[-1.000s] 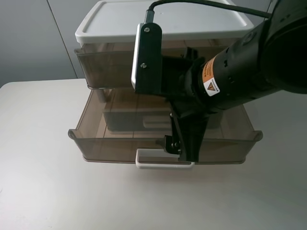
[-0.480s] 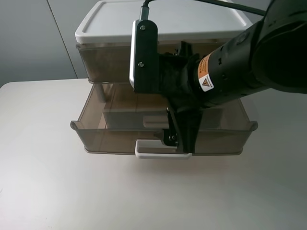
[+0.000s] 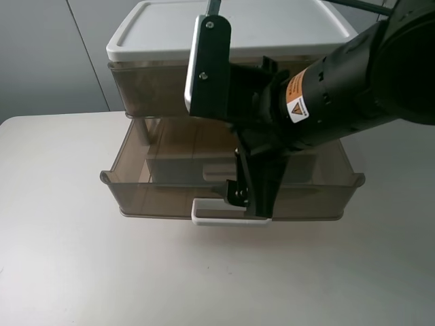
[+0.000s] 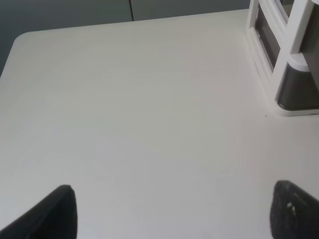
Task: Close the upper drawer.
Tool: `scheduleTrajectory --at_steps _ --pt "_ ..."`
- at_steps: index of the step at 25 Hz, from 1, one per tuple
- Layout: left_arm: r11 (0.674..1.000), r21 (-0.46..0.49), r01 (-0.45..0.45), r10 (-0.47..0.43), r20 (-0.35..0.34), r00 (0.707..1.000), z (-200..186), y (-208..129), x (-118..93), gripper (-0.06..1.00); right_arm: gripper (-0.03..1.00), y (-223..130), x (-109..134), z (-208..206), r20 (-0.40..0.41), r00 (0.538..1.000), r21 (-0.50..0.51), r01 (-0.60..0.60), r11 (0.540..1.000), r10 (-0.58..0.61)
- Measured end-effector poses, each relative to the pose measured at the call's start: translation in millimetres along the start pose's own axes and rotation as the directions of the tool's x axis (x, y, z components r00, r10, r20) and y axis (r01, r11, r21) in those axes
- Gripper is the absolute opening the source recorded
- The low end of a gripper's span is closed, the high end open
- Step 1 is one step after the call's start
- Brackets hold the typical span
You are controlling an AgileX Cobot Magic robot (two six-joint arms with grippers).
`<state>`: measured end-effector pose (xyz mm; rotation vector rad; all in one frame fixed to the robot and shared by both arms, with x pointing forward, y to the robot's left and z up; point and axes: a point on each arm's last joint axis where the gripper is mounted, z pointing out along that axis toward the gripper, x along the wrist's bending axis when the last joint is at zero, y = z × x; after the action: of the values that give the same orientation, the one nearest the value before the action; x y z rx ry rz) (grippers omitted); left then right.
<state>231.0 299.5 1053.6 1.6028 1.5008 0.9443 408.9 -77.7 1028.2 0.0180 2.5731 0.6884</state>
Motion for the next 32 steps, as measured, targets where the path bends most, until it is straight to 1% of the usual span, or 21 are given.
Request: scheduleTrajectory --at_steps 5,10,13,23,29,32 --pt "1.0 0.0 0.0 0.0 0.0 1.0 0 0 0 0.74 0.7 0 3 -8 -0.027 0.999 0.005 -0.046 0.999 0.046" --pt "1.0 0.0 0.0 0.0 0.0 1.0 0 0 0 0.74 0.7 -1 4 -8 -0.034 0.998 0.008 -0.052 0.999 0.053" --pt "1.0 0.0 0.0 0.0 0.0 1.0 0 0 0 0.74 0.7 0 5 -8 -0.046 0.996 0.005 -0.076 0.997 0.076" --pt "1.0 0.0 0.0 0.0 0.0 1.0 0 0 0 0.74 0.7 -9 -6 -8 -0.033 0.986 0.019 -0.16 0.987 0.161" --pt "1.0 0.0 0.0 0.0 0.0 1.0 0 0 0 0.74 0.7 -7 -8 -6 -0.03 0.981 -0.008 -0.19 0.982 0.189" --pt "1.0 0.0 0.0 0.0 0.0 1.0 0 0 0 0.74 0.7 -7 -7 1 -0.04 0.98 -0.002 -0.194 0.981 0.194"
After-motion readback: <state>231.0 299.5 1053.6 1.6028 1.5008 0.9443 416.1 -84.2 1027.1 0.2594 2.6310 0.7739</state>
